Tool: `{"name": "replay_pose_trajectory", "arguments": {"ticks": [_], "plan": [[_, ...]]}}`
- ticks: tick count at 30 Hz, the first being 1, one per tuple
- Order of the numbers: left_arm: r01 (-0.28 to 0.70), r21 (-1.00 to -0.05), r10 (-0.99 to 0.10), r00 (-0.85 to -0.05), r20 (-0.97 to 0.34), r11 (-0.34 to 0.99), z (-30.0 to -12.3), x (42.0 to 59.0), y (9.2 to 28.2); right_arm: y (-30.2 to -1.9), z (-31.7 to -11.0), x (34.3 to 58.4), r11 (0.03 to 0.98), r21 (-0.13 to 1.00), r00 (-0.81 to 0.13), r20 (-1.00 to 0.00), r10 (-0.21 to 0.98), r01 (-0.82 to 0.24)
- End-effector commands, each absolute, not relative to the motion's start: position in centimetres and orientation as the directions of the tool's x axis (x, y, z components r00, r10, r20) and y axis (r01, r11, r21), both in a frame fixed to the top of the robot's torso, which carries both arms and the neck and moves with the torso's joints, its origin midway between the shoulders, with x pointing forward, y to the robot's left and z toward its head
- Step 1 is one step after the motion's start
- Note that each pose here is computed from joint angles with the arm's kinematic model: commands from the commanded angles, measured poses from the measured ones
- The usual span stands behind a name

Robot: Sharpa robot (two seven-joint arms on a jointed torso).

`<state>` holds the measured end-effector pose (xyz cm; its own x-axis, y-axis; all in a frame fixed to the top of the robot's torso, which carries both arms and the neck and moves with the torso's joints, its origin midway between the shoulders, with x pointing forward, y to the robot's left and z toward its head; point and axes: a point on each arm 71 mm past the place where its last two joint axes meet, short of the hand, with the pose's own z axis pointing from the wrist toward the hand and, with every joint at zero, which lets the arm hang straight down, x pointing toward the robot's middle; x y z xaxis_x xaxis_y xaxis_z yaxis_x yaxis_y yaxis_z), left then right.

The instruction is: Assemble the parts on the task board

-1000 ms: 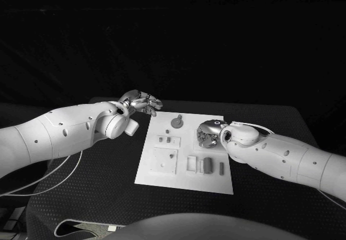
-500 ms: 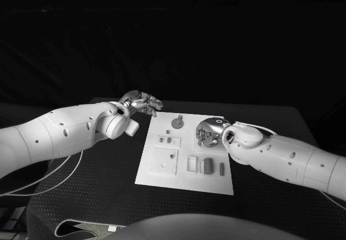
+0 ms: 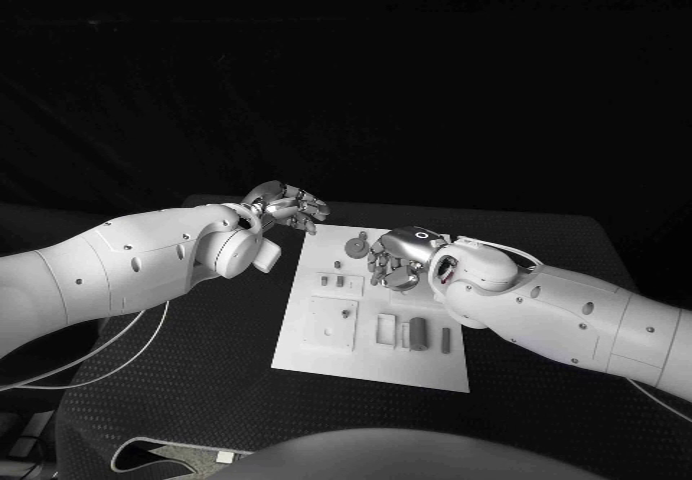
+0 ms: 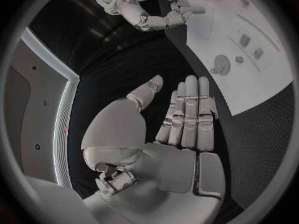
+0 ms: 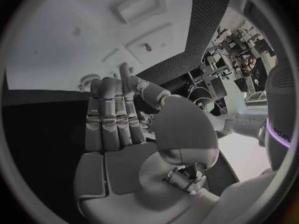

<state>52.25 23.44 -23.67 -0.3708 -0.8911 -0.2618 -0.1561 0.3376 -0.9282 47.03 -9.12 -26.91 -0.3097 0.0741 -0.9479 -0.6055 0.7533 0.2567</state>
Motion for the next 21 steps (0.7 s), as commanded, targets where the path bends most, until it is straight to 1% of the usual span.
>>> {"name": "replay_pose_trajectory", "arguments": {"ticks": [1, 4, 10, 16, 21], "plan": [[-0.146, -0.934, -0.889, -0.381, -0.253, 0.328, -23.5, 52.3, 23.1, -7.4, -27.3, 45.9, 0.713, 0.301, -0.347, -0.934, 0.086, -0.633], [-0.145, -0.934, -0.889, -0.383, -0.252, 0.327, -23.5, 52.3, 23.0, -5.7, -27.7, 45.0, 0.685, 0.323, -0.367, -0.926, 0.087, -0.653], [-0.146, -0.933, -0.889, -0.381, -0.253, 0.328, -23.6, 52.4, 23.0, -3.5, -28.7, 43.6, 0.649, 0.341, -0.394, -0.916, 0.069, -0.68], [-0.144, -0.934, -0.888, -0.385, -0.252, 0.327, -23.6, 52.5, 22.7, -2.1, -29.9, 42.6, 0.631, 0.344, -0.408, -0.912, 0.048, -0.695], [-0.145, -0.934, -0.888, -0.387, -0.249, 0.326, -23.6, 52.5, 22.6, -1.8, -30.9, 42.2, 0.628, 0.33, -0.409, -0.912, 0.02, -0.704]]}}
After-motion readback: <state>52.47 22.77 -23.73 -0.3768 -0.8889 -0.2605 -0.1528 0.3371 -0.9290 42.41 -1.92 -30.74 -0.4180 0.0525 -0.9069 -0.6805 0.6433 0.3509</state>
